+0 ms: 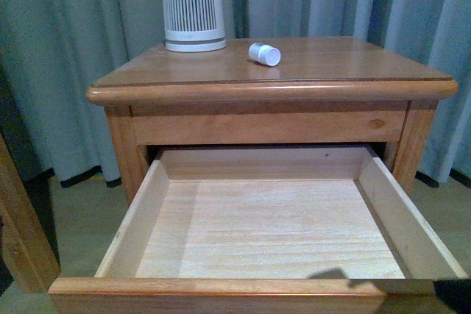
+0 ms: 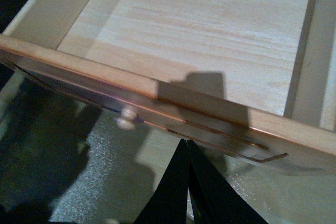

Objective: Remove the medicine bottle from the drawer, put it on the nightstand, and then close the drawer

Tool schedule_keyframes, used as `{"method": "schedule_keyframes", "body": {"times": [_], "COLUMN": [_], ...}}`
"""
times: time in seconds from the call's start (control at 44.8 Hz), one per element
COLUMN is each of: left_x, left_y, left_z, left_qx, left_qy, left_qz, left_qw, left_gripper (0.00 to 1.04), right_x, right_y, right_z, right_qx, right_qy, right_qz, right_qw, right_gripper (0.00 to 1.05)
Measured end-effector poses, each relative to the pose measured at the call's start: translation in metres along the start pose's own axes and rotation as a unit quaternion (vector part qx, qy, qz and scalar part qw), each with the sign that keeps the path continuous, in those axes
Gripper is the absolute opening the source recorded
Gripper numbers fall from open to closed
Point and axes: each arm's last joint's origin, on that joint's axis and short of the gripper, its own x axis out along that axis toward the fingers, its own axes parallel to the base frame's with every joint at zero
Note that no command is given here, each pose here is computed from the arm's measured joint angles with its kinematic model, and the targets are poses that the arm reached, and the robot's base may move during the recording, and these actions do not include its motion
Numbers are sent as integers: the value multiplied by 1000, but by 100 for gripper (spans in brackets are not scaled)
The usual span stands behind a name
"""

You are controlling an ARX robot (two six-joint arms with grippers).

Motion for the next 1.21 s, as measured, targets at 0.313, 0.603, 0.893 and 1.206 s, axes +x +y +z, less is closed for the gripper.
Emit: {"method": "schedule_keyframes", "body": {"times": [0.313, 0.603, 0.893, 1.206], "left_x": [0, 0, 0, 0], "left_y": [0, 0, 0, 0], "left_z": [0, 0, 0, 0], "left_qx": [0, 0, 0, 0], "left_qy": [0, 0, 0, 0], "left_qz": [0, 0, 0, 0], "left_qw": [1000, 1000, 1000, 1000], "left_gripper": [98, 98, 98, 98], "right_x": [40, 101, 166, 215], "right_y": [1, -18, -48, -63], "right_z": [-20, -21, 2, 48], "right_qx": [-37, -90, -119, -171], "right_qy": [-16, -36, -31, -76], "right_qz": [-21, -56, -94, -105], "right_qw": [999, 994, 988, 977], "right_gripper": [3, 3, 3, 3]}}
